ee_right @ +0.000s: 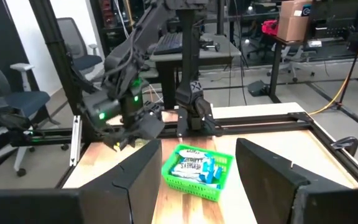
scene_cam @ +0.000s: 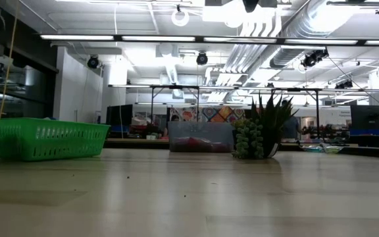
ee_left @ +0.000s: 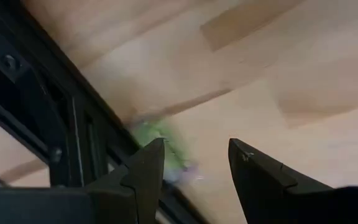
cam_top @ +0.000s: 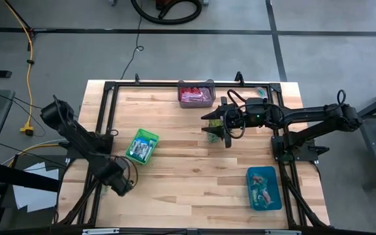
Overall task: Sort candy
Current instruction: Put the transparent candy into the blue bin
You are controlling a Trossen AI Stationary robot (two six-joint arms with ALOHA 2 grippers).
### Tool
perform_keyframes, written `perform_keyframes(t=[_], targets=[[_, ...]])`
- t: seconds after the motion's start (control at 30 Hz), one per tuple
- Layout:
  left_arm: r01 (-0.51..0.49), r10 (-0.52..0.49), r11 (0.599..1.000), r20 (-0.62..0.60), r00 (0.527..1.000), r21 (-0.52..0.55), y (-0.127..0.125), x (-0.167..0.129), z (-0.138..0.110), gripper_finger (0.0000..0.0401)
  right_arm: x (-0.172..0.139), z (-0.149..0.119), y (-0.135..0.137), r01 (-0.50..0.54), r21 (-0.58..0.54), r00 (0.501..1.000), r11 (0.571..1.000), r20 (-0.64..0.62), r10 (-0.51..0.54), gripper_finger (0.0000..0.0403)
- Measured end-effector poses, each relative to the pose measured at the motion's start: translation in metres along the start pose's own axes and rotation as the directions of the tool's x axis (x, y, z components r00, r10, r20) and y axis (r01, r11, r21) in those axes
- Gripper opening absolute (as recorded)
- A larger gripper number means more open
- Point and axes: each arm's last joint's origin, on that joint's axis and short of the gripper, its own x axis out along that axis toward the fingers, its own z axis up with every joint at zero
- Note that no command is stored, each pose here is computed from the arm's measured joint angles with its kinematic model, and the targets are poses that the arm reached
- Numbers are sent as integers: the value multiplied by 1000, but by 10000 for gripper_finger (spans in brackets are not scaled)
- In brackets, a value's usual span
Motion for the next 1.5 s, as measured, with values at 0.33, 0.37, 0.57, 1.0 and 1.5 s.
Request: perform_keyframes(t=[0.33, 0.37, 0.57, 1.0, 1.5], targets=[[-132, 156, 929, -42, 987, 345, -12, 26, 11, 165, 0, 0, 0, 0, -3, 1000, 1000, 0, 0, 199], [-139, 169, 920, -51, 984, 366, -12, 27, 12, 165, 0, 0, 0, 0, -3, 1000, 1000, -1, 0, 199], [-185, 236, 887, -72, 969, 422, -9, 31, 13, 165, 0, -2, 0, 1, 1, 1000, 1000, -16, -1, 199], [-74, 195, 868, -200, 960, 492, -2, 51, 16, 160, 0, -6, 0, 4, 3, 998, 1000, -58, -4, 199], [312, -314, 682, -121, 942, 661, -32, -33, 34, 4, -1, -6, 0, -2, 50, 998, 999, -60, 5, 199]])
